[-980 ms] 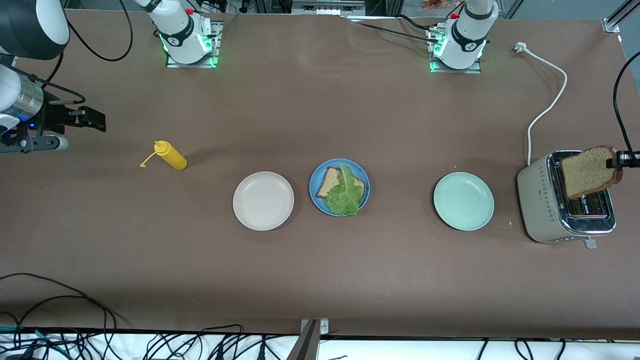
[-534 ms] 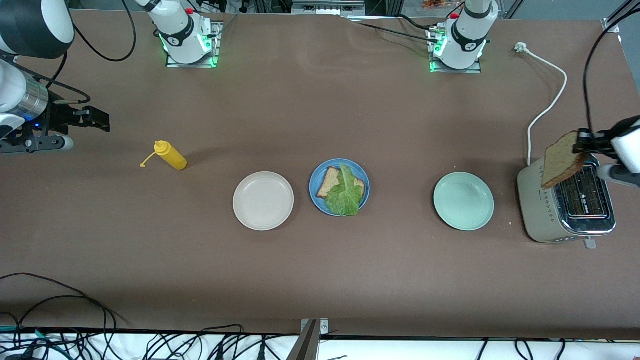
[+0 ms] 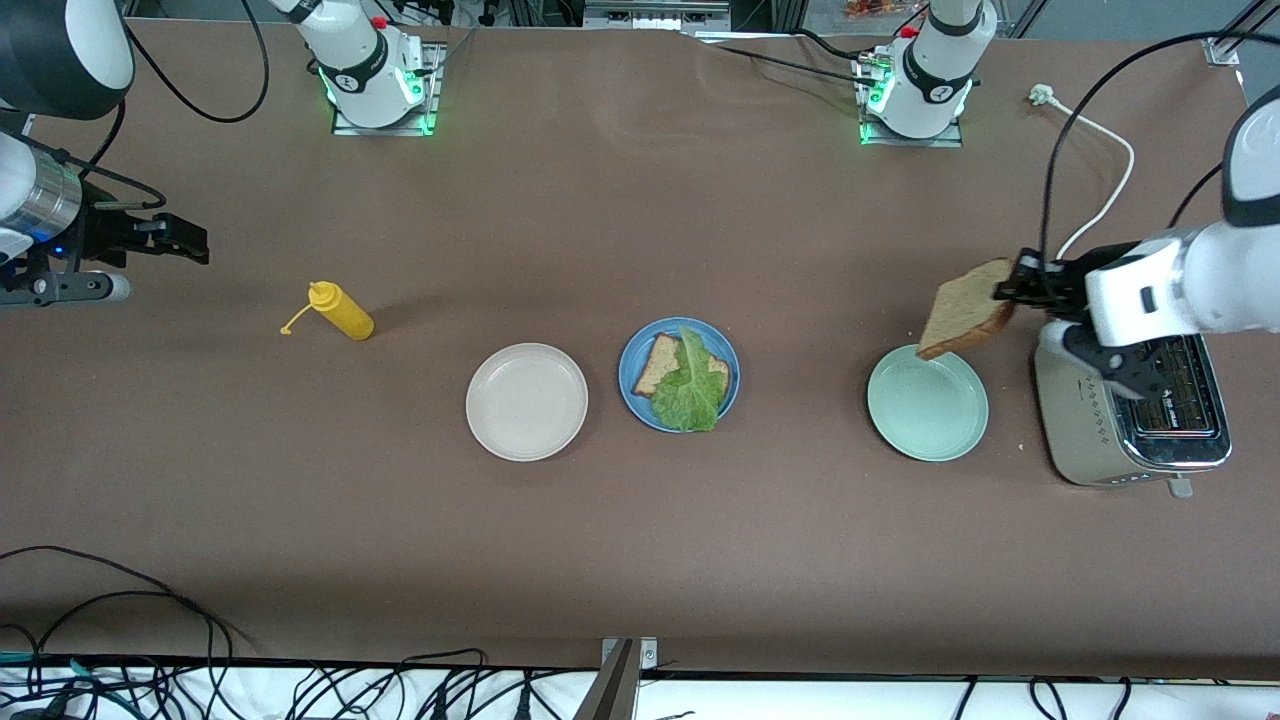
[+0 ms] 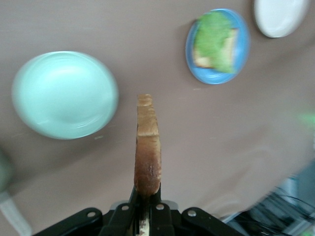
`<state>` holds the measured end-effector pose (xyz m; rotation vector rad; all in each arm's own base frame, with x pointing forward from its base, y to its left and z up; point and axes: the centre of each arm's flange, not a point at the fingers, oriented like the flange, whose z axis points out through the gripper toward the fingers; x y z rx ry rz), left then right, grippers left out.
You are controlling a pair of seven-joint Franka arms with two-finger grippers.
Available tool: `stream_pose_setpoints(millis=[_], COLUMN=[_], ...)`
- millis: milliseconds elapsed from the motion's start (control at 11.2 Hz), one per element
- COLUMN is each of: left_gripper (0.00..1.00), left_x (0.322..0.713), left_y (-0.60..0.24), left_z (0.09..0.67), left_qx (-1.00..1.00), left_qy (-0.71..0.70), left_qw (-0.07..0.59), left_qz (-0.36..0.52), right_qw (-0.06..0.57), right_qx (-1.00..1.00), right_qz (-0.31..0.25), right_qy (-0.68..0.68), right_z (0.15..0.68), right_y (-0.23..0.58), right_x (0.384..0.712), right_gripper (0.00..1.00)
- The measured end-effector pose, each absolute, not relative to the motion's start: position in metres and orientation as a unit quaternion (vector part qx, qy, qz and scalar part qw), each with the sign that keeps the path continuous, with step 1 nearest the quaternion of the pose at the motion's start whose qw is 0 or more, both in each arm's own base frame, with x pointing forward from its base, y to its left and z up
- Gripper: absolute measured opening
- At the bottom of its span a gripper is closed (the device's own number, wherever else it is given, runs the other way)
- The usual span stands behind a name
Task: Make sandwich in blue plate with both arms
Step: 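Carry the bread slice over the blue plate with the left gripper, then lower the bread onto the lettuce and open the left gripper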
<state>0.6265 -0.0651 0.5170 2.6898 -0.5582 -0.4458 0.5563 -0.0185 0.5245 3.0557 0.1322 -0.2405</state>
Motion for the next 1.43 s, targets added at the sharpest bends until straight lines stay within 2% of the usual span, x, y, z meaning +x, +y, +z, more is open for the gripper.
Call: stream_pose_setpoints(millis=[356, 624, 1069, 1425], left_gripper=[0.09, 0.09, 0.09, 0.09], left_x=[0.637, 0.648, 0.648, 0.648], left_y=[-0.173, -0.234, -0.287, -0.278], left_z=[0.416, 0.336, 0.229, 0.18], left_qx=[0.892, 0.859, 0.829, 0.808], left_qy=[-0.225, -0.192, -0.156, -0.174], left_qw=[0.319, 0.412, 0.49, 0.529], left_qz=[-0.227, -0.234, -0.222, -0.193], right_qw=[0.036, 0.036, 0.036, 0.036], right_qx=[0.996, 0.996, 0.996, 0.996], right_qz=[-0.082, -0.082, -0.081, -0.077], right_qy=[0.025, 0.008, 0.005, 0.004], right_z=[0.521, 0.52, 0.521, 0.523], right_y=[-0.034, -0.038, -0.038, -0.038], right_x=[0.557, 0.556, 0.556, 0.557], right_gripper=[1.0, 1.0, 1.0, 1.0])
